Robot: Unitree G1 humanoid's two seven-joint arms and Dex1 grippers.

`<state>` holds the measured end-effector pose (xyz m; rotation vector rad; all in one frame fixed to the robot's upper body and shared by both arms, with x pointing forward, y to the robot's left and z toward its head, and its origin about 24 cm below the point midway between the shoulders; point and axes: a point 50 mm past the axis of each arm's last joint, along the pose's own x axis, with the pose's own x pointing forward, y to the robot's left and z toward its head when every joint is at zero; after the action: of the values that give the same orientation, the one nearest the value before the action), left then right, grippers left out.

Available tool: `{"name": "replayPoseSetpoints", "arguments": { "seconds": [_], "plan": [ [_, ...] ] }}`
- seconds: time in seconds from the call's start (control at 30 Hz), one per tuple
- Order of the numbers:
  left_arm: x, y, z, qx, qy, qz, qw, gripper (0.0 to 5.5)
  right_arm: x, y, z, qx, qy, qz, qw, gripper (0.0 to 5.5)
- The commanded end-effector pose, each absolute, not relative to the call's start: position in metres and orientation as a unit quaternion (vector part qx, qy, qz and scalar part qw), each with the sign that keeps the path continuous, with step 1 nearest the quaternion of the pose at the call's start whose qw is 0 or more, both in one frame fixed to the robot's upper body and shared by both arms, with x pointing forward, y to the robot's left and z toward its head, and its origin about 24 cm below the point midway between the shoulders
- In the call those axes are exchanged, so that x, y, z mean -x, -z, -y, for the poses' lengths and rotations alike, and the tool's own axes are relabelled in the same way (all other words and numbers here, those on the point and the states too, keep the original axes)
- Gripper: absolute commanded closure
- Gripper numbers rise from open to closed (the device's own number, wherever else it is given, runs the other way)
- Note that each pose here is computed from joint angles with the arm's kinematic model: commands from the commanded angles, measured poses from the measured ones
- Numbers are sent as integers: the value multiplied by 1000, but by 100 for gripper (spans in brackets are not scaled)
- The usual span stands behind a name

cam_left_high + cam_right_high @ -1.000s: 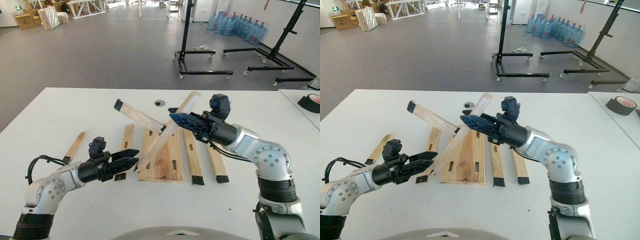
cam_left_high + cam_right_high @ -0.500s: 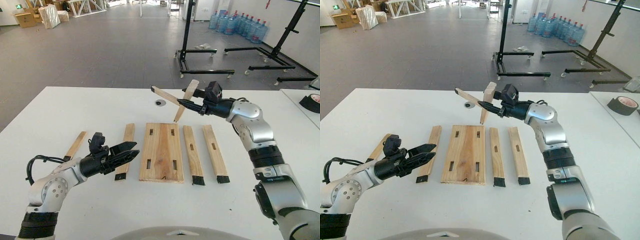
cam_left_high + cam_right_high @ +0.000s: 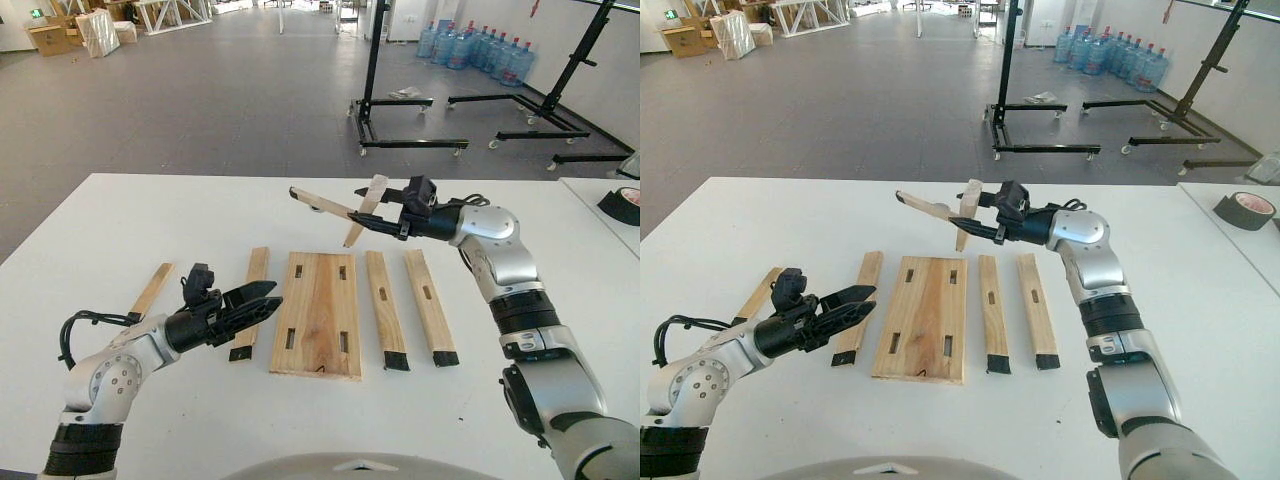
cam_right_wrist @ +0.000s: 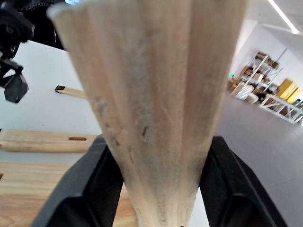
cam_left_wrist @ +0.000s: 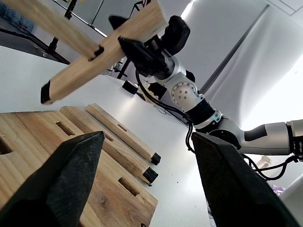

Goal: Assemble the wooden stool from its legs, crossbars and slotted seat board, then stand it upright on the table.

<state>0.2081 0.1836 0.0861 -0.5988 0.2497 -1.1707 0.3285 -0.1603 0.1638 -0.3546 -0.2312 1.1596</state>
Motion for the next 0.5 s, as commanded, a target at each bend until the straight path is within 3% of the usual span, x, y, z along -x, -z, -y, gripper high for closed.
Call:
{"name": "replayPoseSetpoints", "arguments": {
  "seconds": [0.03, 0.5],
  "plan": [
    [-208, -85, -184, 267, 537, -120, 791, 215, -321, -180, 164, 159, -557, 119, 807, 346],
    [-207, -79, -184, 263, 535, -131, 792, 215, -303, -149, 161, 119, -614, 28, 780, 346]
  ]
}}
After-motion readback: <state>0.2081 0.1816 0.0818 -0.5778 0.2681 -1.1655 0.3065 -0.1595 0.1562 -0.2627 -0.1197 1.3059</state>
